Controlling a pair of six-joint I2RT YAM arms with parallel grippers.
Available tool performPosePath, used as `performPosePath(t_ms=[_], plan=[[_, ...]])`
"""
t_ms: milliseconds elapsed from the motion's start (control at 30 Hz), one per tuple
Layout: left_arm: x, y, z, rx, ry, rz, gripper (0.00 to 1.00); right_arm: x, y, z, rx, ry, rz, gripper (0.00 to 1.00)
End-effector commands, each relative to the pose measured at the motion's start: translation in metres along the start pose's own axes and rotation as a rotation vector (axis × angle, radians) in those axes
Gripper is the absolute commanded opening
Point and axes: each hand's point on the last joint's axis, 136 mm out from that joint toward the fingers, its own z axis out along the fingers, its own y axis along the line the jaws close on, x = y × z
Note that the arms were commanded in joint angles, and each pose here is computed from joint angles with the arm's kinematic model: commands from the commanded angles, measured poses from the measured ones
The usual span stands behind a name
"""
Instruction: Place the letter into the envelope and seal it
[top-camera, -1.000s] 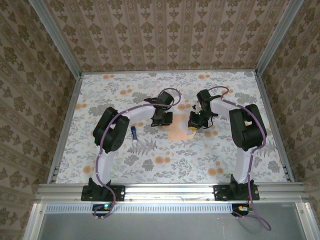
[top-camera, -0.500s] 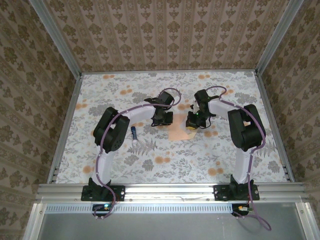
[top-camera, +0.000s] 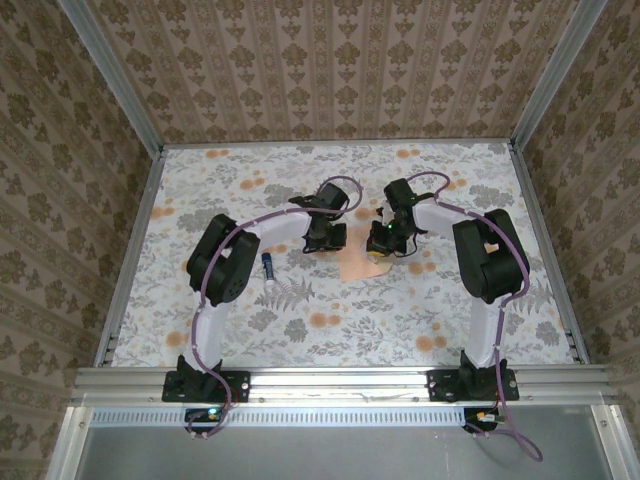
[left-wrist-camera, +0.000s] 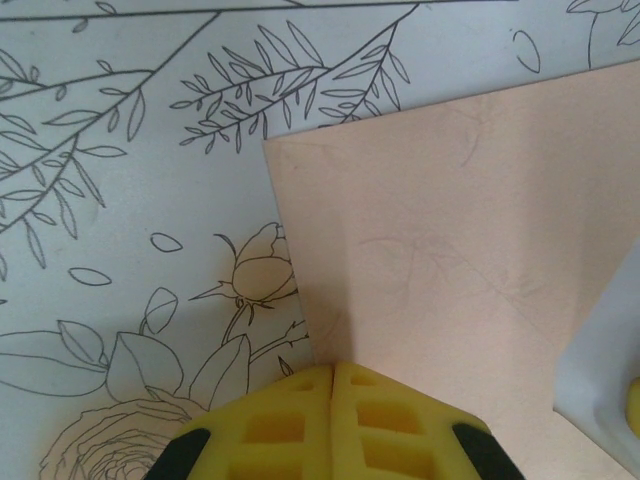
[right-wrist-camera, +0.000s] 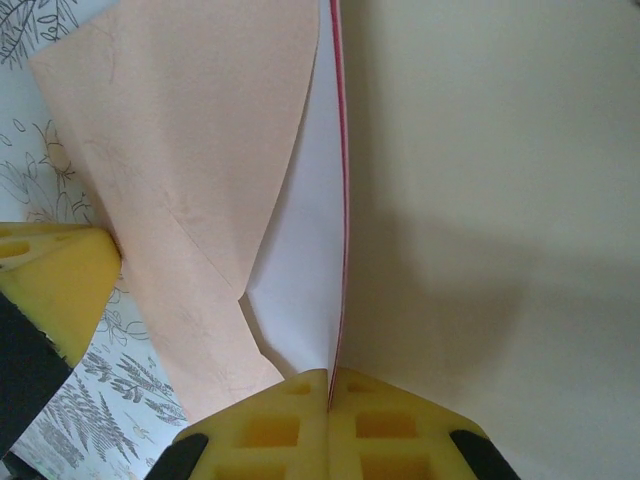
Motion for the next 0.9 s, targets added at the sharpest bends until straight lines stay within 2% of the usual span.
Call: performPosePath(t_ms=[0,267,367,667,867], plan=[[0.01,-0.004,0.011,0.007,0.042,0.01,0.0,0.008,0.007,0.006,-0.034,0.031,-0.022,0.0],[0.004,-0.001,0.012,0.0,0.045,0.033,0.0,0.0,0.0,-0.011,-0.023,-0.015,-0.03,0.0],[0.003,0.0,0.011,-0.001,0.047,0.034,0.0,-0.001,-0.005,-0.018,-0.018,-0.012,-0.012,0.13],[0.007,0.002,0.012,-0.001,0.054,0.032,0.0,-0.014,-0.004,-0.022,-0.069,-0.025,0.007,0.28],[0.005,0.002,0.011,-0.001,0.052,0.037,0.0,-0.022,-0.003,-0.02,-0.091,-0.044,0.009,0.26]])
